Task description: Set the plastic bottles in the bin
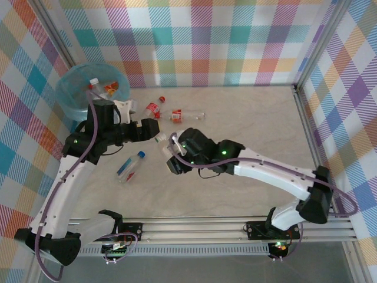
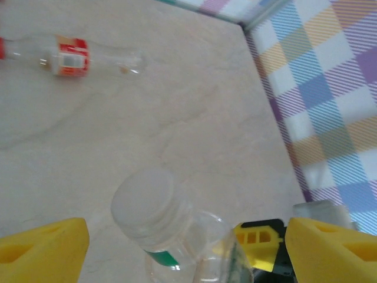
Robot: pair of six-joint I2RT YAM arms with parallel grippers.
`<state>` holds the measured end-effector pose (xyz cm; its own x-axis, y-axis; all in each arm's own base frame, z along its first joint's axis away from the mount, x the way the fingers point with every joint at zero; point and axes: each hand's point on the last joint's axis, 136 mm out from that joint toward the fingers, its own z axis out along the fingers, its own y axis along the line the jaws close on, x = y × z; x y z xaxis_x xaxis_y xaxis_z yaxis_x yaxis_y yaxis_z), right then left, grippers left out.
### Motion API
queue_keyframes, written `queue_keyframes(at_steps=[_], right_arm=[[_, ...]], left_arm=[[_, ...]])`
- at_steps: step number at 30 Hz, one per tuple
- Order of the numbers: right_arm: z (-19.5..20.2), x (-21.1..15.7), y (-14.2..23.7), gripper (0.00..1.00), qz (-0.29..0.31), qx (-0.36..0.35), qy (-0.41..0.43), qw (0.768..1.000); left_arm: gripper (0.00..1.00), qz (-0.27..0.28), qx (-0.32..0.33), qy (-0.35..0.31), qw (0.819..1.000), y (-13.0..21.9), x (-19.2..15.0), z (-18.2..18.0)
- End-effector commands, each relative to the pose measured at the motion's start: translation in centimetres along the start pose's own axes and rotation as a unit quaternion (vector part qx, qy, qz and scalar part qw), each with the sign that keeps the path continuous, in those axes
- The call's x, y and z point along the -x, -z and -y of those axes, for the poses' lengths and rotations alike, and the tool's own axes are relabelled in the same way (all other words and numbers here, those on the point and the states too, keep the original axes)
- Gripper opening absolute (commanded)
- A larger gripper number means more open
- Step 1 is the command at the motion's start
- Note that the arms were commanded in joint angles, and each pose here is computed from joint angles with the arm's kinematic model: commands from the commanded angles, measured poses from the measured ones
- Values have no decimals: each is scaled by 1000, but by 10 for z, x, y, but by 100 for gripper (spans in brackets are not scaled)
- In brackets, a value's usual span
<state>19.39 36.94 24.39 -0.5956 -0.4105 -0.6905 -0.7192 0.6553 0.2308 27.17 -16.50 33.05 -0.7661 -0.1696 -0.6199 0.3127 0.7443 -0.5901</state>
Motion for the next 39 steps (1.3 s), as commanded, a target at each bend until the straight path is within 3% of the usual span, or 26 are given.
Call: queue_keyframes(at_steps=[1,6,14,16,19,21,24,27,29,30,32,34,36,39], right_arm=[[-10,21,14,53,53,24,15,998],[-20,33,23,54,69,46,24,996],[-29,32,29,56,82,79,31,993],[-33,31,31,56,86,91,36,992],[-37,32,34,56,94,106,42,989],[-38,33,35,56,95,107,43,989],[-39,33,34,56,95,108,46,989],[-37,33,33,58,94,103,45,989],[-36,34,33,62,95,100,44,989],[-36,35,34,64,97,101,43,989],[-36,43,36,77,110,96,37,989],[-36,53,37,91,126,91,33,987],[-37,71,41,99,147,83,34,985],[-44,99,44,100,170,78,43,981]], left_arm=[[84,-1,-60,-9,998,4,6,33],[74,-4,-60,-11,998,3,3,37],[41,31,-51,2,998,13,13,38],[41,35,-51,6,998,13,14,37],[57,42,-40,19,998,12,16,33],[57,44,-38,22,998,12,17,32],[47,51,-34,26,998,11,19,30],[29,56,-35,28,997,12,21,30],[14,62,-34,27,997,16,24,32],[11,67,-30,27,997,18,26,32],[10,89,-14,26,996,26,34,30],[1,120,15,21,992,37,47,26],[0,165,57,5,985,56,66,22],[0,233,118,-29,965,90,103,20]])
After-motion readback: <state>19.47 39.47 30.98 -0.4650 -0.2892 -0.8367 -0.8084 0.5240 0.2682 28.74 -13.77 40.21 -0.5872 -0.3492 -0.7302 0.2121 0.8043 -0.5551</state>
